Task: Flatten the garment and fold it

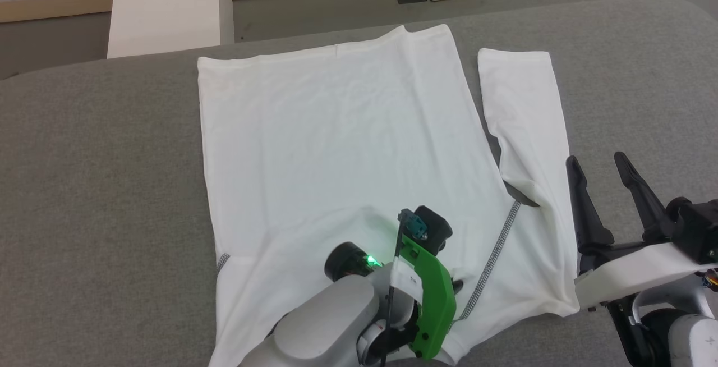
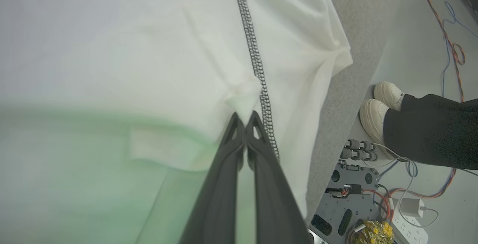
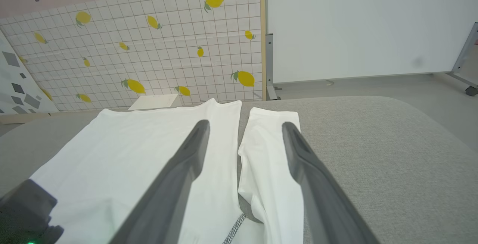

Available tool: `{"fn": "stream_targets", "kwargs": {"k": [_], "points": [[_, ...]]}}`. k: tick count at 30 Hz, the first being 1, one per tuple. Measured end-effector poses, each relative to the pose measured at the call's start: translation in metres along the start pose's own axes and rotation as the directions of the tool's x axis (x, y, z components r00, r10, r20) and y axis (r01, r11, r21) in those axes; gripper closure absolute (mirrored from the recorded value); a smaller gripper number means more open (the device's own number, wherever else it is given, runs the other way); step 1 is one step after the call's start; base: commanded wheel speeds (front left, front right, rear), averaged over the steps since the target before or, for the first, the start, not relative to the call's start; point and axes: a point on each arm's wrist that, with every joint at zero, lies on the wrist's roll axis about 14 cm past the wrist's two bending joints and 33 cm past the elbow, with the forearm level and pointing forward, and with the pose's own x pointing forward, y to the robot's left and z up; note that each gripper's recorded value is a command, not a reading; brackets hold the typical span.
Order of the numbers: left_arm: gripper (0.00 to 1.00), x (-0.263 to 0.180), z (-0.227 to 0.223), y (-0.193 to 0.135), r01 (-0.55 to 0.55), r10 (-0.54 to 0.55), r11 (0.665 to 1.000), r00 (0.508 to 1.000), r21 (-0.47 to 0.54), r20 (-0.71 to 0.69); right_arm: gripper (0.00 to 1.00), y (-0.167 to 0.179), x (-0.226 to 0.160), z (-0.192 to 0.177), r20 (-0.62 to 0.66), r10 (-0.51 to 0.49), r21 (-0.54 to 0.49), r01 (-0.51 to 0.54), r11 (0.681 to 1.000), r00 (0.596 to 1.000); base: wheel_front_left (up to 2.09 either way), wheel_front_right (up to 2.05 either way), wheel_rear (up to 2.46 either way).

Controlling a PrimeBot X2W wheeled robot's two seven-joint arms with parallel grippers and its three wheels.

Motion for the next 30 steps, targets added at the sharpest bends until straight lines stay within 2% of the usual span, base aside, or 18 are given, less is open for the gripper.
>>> {"fn": "stream_targets", "kwargs": {"k": [1,4,8,11,13,15,19,23,25,26,30], "points": [[0.00,-0.001,0.001,-0.002,0.008,-0.008,1.000,1.000,-0.011,0.008,0.00,0.000,0.000,0.000,0.000,0.001,0.001,-0.001,1.000,1.000,0.00,0.00,0.00],[0.00,-0.006,0.012,-0.006,0.018,-0.015,0.999,0.997,-0.036,0.073,0.00,0.002,-0.001,0.000,-0.003,0.007,0.003,-0.007,1.000,1.000,0.00,0.00,0.00],[0.00,-0.020,0.048,-0.006,0.026,-0.006,0.997,0.969,-0.076,0.248,0.00,0.005,-0.003,0.000,-0.007,0.016,0.005,-0.016,1.000,1.000,0.00,0.00,0.00],[0.00,-0.044,0.084,0.005,0.006,0.039,0.995,0.902,-0.103,0.429,0.00,0.006,-0.002,0.003,-0.002,0.021,0.003,-0.021,1.000,1.000,0.00,0.00,0.00],[0.00,-0.066,0.103,0.022,-0.041,0.102,0.992,0.835,-0.123,0.541,0.00,0.005,-0.001,0.003,-0.004,0.022,-0.002,-0.022,1.000,1.000,0.00,0.00,0.00],[0.00,-0.097,0.116,0.051,-0.128,0.209,0.977,0.739,-0.171,0.641,0.00,0.005,0.001,0.003,-0.004,0.024,-0.007,-0.024,1.000,1.000,0.00,0.00,0.00],[0.00,-0.160,0.113,0.111,-0.327,0.411,0.906,0.534,-0.268,0.739,0.00,0.005,0.007,-0.001,-0.018,0.032,-0.013,-0.032,0.999,0.999,0.00,0.00,0.00],[0.00,-0.204,0.093,0.157,-0.482,0.546,0.808,0.401,-0.338,0.735,0.00,0.000,0.020,-0.011,-0.047,0.026,-0.020,-0.027,0.999,0.999,0.00,0.00,0.00],[0.00,-0.222,0.083,0.175,-0.533,0.602,0.757,0.346,-0.378,0.719,0.00,-0.003,0.030,-0.016,-0.062,0.025,-0.028,-0.026,0.999,0.998,0.00,0.00,0.00],[0.00,-0.235,0.081,0.184,-0.556,0.630,0.726,0.301,-0.405,0.716,0.00,-0.005,0.036,-0.017,-0.067,0.022,-0.027,-0.024,0.999,0.998,0.00,0.00,0.00],[0.00,-0.270,0.073,0.204,-0.617,0.683,0.636,0.173,-0.463,0.710,0.00,-0.020,0.066,-0.028,-0.115,-0.002,-0.017,0.000,1.000,0.993,0.00,0.00,0.00]]}}
